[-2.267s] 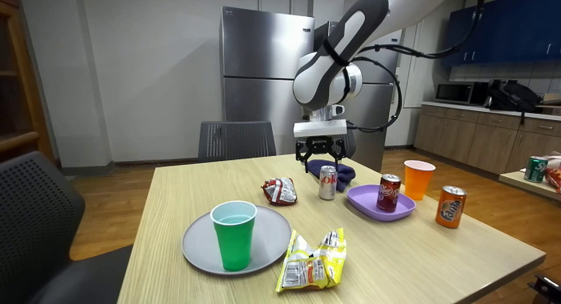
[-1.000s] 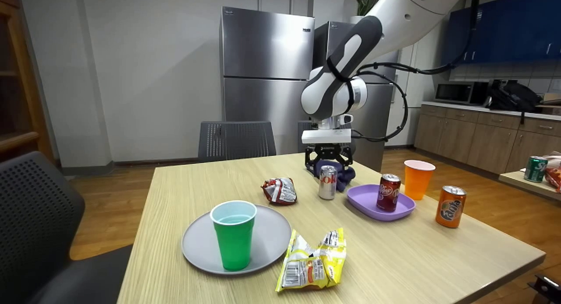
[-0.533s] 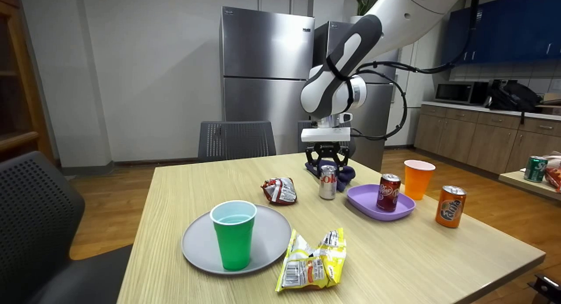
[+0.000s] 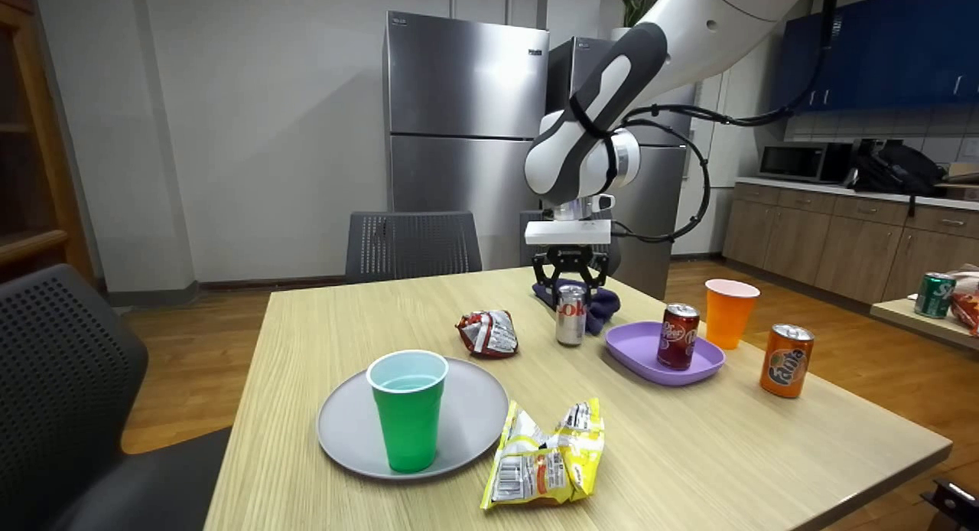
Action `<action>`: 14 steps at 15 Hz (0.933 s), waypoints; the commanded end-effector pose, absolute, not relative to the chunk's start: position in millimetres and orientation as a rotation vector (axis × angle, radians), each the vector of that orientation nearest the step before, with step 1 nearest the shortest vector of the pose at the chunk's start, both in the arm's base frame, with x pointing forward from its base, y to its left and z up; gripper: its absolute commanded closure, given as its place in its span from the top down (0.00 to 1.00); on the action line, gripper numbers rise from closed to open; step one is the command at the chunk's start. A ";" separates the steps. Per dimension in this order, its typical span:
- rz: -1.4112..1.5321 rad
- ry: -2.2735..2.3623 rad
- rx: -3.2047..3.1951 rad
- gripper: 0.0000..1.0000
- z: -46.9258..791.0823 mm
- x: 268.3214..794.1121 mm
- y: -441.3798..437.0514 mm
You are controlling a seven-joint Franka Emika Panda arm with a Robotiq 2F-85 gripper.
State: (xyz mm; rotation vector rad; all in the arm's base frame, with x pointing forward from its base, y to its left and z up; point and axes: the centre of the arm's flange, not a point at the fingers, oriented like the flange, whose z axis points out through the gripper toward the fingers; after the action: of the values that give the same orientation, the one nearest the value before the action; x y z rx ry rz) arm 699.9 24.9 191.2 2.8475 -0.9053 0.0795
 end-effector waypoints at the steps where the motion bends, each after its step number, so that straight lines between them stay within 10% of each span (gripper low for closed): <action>1: 0.086 -0.865 2.877 0.39 225.2 696.5 19.4; 14: -0.116 -0.491 3.006 0.39 248.8 670.5 -39.8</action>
State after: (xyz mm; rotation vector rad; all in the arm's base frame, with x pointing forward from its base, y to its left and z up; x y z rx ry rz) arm 687.6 -26.9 234.1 2.9736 -0.5805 -0.0418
